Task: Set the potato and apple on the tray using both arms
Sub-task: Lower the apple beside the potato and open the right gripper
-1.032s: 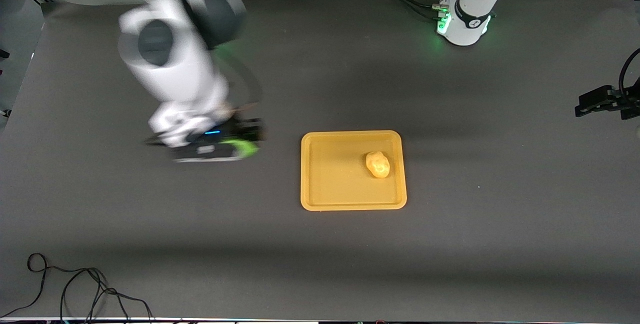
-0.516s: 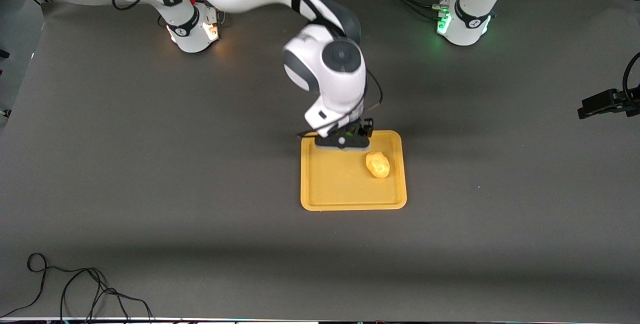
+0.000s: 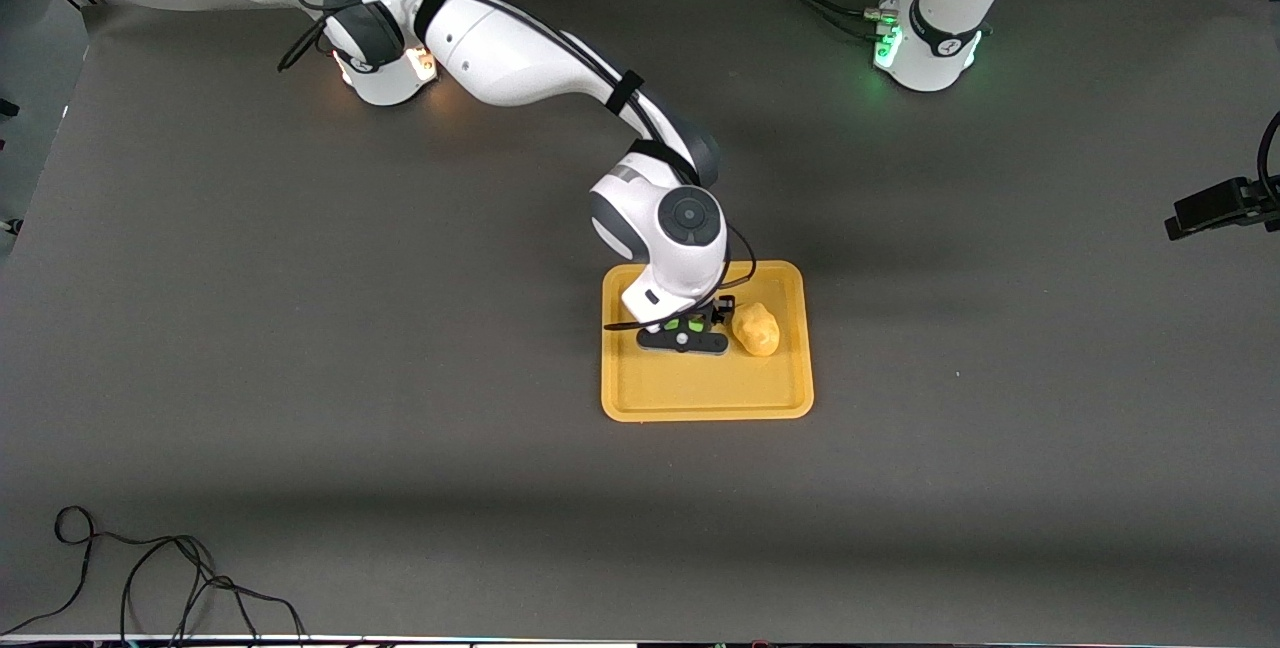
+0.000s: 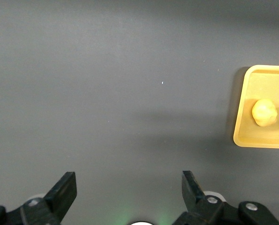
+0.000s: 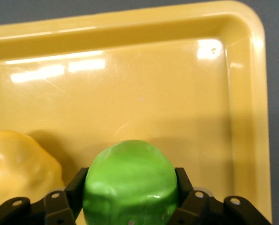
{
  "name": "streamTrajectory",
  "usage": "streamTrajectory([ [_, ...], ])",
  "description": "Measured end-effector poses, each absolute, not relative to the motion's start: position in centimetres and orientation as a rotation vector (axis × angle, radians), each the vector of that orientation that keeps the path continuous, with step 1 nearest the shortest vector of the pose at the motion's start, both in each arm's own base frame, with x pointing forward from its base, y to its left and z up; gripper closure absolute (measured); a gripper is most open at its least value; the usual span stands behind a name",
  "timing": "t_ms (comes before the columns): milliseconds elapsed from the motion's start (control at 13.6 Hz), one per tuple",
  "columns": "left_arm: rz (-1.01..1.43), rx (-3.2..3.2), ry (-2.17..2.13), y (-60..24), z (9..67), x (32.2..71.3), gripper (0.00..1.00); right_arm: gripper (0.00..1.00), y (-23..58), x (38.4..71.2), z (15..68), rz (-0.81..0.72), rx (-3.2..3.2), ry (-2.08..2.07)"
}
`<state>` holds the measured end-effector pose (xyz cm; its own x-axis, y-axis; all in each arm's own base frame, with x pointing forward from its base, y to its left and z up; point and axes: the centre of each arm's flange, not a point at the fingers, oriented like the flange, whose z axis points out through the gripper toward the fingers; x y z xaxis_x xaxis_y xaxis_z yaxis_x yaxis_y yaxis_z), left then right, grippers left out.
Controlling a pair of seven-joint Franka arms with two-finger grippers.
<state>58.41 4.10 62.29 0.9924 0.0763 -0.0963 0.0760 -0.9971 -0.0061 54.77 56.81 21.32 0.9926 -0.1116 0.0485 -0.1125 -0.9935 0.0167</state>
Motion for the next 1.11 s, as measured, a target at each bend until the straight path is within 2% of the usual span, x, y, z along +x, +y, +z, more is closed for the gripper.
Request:
streamTrajectory([
  [295, 0.153, -3.127, -0.19, 3.2, 62.2, 58.5, 0.0, 0.22, 56.7, 54.8, 19.0, 0.084, 3.117, -0.171],
  [959, 0.169, -3.125, -0.196, 2.9, 61.6, 58.8, 0.0, 0.22, 56.1, 55.5, 19.1, 0.118, 3.099, -0.099],
  [1032, 0.169, -3.125, -0.196, 2.9, 61.6, 58.8, 0.0, 0.16, 56.1, 55.5, 19.1, 0.118, 3.099, -0.099],
  [1106, 0.169, -3.125, -0.196, 2.9, 61.6, 58.8, 0.0, 0.06, 56.1, 55.6, 19.2, 0.121, 3.1, -0.1],
])
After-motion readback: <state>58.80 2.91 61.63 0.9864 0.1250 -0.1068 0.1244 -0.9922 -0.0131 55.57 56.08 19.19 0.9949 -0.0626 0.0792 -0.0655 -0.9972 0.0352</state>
